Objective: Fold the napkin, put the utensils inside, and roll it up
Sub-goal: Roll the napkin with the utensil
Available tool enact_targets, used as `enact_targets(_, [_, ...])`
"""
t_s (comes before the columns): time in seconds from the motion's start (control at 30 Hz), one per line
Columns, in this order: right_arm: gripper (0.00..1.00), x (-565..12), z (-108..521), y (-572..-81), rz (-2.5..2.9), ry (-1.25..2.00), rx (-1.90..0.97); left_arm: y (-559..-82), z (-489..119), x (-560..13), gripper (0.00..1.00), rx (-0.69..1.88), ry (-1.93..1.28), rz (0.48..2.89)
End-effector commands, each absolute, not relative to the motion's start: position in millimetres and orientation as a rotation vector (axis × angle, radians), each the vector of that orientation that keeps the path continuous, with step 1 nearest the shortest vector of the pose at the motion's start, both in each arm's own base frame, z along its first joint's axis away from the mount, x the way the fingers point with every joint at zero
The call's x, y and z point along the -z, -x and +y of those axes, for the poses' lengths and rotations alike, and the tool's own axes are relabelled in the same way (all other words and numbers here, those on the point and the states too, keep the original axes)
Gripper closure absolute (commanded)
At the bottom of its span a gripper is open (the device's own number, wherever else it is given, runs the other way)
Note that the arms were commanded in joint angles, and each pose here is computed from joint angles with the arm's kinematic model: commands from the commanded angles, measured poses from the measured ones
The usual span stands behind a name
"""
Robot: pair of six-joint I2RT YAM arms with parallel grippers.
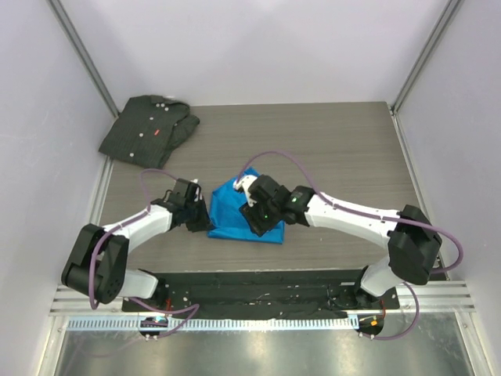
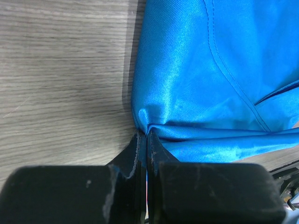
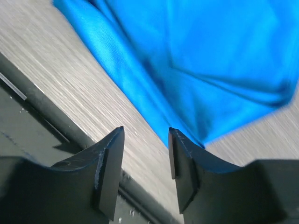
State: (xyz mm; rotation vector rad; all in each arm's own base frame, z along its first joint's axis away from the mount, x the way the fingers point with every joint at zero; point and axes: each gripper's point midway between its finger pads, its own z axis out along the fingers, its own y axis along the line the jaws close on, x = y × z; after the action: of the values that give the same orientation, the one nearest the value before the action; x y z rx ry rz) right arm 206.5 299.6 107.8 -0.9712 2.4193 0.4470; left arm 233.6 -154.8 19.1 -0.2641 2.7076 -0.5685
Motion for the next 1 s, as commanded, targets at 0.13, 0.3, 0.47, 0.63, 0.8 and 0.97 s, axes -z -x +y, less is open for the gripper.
enact_targets(0.13, [0.4,-100.7,353.0,-221.1,2.012,1.162,-0.404,-225.4,-152.1,-13.7,1.0,0.542,0.249,2.784])
enact_targets(0.3, [0.39,-84.7,362.3,-213.6,1.969,1.259,-0.394,-227.6,-153.4,-13.4,1.0,0.543,0.243,2.796])
enact_targets(0.47, [0.39,-66.8,364.4,-207.6,1.967,1.326,-0.398,-227.7,-154.4,-11.1,1.0,0.548,0.237,2.808])
enact_targets(0.63, [0.39,-53.2,366.0,-205.6,1.985,1.368,-0.39,-226.9,-154.5,-9.0,1.0,0.547,0.231,2.816])
enact_targets(0.8, [0.4,-38.5,364.3,-210.0,1.991,1.406,-0.336,-228.0,-155.1,-10.2,1.0,0.55,0.226,2.813])
enact_targets(0.97, [0.42,-29.1,361.8,-215.8,1.998,1.428,-0.28,-229.4,-157.0,-12.2,1.0,0.564,0.213,2.808])
